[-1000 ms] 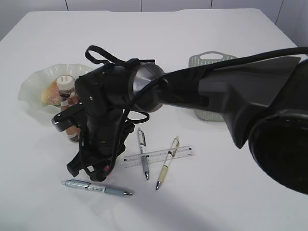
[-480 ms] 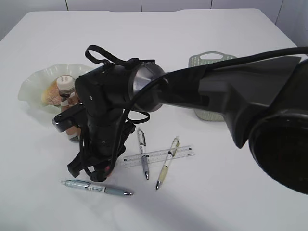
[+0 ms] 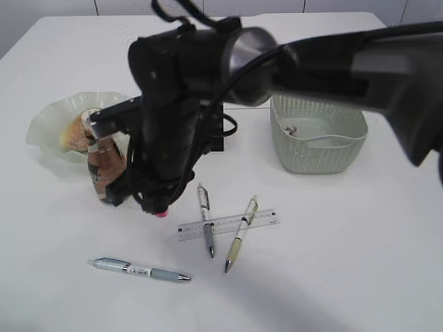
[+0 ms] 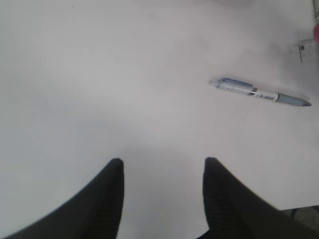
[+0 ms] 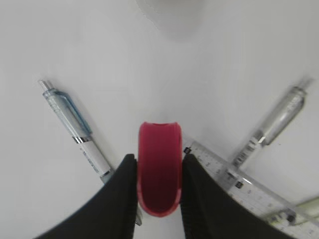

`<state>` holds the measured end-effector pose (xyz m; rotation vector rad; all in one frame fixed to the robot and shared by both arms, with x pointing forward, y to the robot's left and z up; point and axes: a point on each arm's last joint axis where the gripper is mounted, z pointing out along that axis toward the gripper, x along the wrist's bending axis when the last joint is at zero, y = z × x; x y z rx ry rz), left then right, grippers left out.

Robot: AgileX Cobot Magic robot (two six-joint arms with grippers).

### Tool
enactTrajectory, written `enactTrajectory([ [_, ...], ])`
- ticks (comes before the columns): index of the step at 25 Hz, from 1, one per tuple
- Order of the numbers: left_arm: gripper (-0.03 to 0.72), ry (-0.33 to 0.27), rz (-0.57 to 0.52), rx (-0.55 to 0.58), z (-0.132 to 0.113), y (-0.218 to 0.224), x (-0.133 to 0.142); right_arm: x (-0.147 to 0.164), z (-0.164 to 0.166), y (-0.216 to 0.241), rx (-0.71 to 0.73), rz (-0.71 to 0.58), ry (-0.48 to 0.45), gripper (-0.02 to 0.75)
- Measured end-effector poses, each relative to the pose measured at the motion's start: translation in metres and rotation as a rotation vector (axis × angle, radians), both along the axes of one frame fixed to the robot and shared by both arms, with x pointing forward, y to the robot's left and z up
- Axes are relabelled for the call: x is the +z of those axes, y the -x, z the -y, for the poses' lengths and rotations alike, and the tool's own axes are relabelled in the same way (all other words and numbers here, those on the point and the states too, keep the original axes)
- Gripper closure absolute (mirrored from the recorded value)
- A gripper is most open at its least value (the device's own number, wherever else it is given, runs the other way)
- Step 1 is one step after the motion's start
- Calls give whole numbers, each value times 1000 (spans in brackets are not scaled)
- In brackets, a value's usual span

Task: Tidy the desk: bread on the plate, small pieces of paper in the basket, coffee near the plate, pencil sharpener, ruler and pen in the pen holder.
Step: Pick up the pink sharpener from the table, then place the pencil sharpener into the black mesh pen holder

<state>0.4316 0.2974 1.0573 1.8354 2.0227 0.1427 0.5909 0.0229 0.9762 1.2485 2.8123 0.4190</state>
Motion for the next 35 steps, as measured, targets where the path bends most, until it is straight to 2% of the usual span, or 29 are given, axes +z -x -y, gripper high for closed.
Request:
enactTrajectory([
  [9,308,-1,-4,-1,0,0,0,58,89,-50,-187,25,-172,553],
  [12,308,-2,-10,-3,0,1,0,67,124,-69,-276,37,-264,553],
  [17,308,-1,-19,-5,0,2,-1,78,160,-94,-369,77,-470,553],
  [22,308,0,-20,-6,0,2,-1,78,168,-110,-420,134,-615,553],
  [28,308,1,-29,-8,0,3,-1,49,156,-130,-445,99,-750,553],
  [35,308,1,-31,-9,0,3,-1,28,152,-154,-475,151,-788,553],
])
